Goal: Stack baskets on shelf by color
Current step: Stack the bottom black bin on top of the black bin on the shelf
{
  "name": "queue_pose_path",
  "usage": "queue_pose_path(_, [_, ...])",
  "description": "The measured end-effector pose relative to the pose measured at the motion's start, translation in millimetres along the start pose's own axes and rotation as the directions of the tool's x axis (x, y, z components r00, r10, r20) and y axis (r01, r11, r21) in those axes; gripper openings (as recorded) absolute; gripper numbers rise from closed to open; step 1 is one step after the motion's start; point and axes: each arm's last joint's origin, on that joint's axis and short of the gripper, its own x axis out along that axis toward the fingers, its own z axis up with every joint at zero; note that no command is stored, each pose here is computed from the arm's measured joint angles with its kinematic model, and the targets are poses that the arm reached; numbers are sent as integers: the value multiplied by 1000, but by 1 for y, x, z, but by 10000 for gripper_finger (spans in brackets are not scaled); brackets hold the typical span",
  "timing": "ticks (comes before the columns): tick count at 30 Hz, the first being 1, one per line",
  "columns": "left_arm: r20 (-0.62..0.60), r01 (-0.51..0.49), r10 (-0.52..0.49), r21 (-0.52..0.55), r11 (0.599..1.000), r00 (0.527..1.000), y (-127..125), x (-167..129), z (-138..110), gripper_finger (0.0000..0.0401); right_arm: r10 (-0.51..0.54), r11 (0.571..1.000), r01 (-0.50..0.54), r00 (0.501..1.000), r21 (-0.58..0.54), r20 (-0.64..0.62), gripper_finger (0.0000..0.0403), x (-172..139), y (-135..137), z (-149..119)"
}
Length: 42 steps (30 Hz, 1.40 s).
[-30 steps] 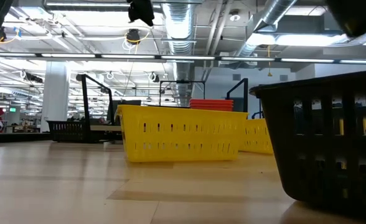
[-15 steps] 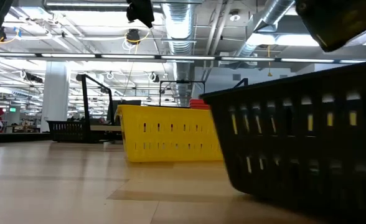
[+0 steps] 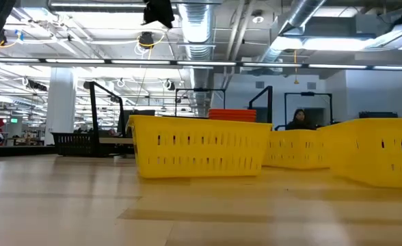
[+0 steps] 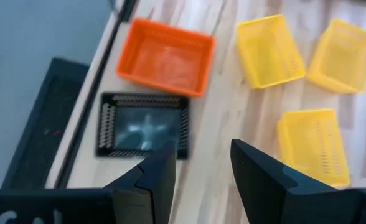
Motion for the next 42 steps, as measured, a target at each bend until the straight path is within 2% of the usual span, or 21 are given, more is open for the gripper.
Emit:
queue_pose_path(4, [53, 47, -50, 51, 998, 997, -14, 2, 7, 140, -50, 998, 55, 969, -16, 242, 5, -16, -32, 39])
queue_pose_path(8, [90, 70, -79, 95, 993, 993, -27, 4, 13, 140, -145, 987, 160, 922, -14, 359, 5, -18, -61, 71])
queue_pose_path(14, [107, 80, -94, 128, 989, 990, -39, 5, 16, 137, -284, 943, 327, 884, -55, 372, 5, 2, -94, 110])
queue_pose_path(18, [121, 81, -100, 150, 985, 988, -42, 5, 17, 123, -389, 891, 444, 851, -89, 353, 5, 22, -116, 133])
queue_pose_path(21, [109, 49, -67, 160, 986, 992, -41, 6, 16, 109, -469, 846, 526, 812, -87, 348, 5, 33, -135, 149])
queue_pose_path(24, [107, -7, -13, 180, 984, 994, -39, 6, 16, 102, -532, 810, 584, 768, -48, 357, 5, 32, -157, 162])
queue_pose_path(29, [173, -41, 5, 209, 977, 985, -39, 5, 23, 106, -575, 793, 609, 730, 31, 369, 5, 16, -184, 171])
queue_pose_path(33, [345, -79, 5, 200, 977, 938, -38, 0, 39, 127, -583, 786, 615, 705, 61, 405, 5, -3, -196, 170])
queue_pose_path(37, [544, -30, -58, 152, 988, 837, -40, -10, 59, 157, -575, 788, 613, 700, 57, 425, 5, -17, -202, 168])
queue_pose_path(40, [623, -4, -93, 152, 988, 777, -45, -12, 68, 180, -586, 768, 640, 682, 32, 437, 5, -21, -205, 168])
queue_pose_path(42, [635, 0, -84, 132, 991, 768, -46, -10, 71, 194, -591, 756, 654, 674, 15, 442, 4, -22, -206, 168])
